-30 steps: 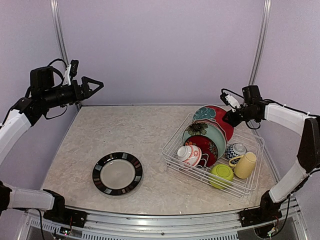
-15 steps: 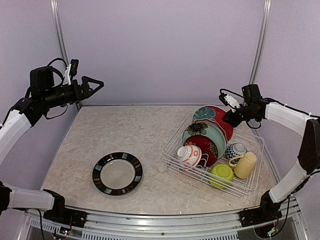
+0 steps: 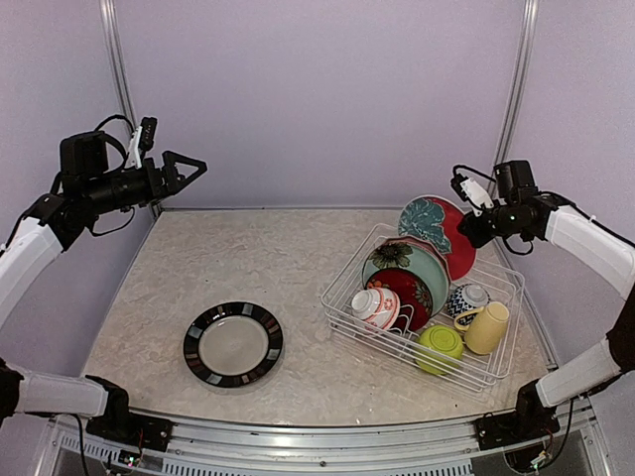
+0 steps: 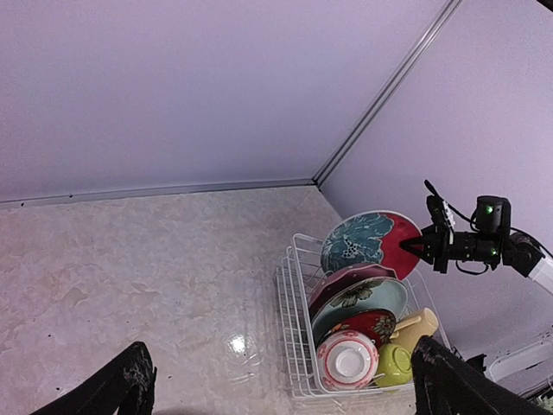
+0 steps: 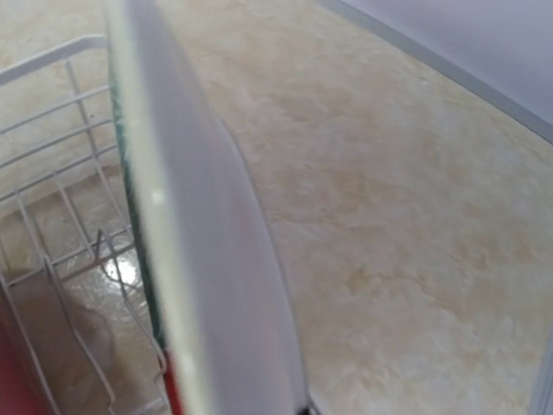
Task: Unload the mixed dishes from the dish rack
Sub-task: Grab the plate from the dish rack, then place the plate with another plate.
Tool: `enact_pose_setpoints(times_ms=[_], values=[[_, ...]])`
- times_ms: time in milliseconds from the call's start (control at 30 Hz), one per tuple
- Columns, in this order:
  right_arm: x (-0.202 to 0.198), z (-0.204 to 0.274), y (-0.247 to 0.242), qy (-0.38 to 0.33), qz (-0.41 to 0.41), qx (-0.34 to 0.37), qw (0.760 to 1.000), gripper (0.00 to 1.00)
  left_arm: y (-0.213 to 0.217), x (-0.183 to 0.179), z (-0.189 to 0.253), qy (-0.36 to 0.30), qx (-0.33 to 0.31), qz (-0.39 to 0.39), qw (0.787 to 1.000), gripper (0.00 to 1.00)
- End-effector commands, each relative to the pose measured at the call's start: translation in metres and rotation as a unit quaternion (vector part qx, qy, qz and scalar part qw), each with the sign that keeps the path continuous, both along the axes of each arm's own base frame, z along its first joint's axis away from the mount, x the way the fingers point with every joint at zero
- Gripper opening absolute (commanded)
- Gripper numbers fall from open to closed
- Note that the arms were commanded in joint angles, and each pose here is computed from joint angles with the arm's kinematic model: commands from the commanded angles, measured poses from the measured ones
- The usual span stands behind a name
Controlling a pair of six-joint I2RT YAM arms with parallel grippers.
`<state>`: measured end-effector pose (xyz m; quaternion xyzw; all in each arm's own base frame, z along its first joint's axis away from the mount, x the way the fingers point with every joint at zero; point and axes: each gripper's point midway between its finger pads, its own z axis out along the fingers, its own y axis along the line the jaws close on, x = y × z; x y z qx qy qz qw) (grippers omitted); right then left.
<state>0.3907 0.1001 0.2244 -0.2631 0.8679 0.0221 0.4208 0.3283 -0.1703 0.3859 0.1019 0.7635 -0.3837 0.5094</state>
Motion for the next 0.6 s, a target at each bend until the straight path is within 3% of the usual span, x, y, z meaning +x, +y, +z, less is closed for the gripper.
enact_pose_setpoints(times_ms=[0,200,567], values=[[-0.011,0.036,0.016,-0.036,-0.008,0.074,0.997,0.0,-0.005,0.0,-0.002,-0.001,-0.001,-0.011,1.0,0.99],[-0.021,0.057,0.005,-0.067,-0.042,0.091,0.993,0.0,-0.004,0.003,-0.005,0.004,0.0,-0.007,1.0,0.99],[-0.05,0.121,-0.012,-0.16,-0.103,0.195,0.962,0.0,-0.006,0.002,-0.005,0.01,-0.002,-0.011,1.0,0.99]])
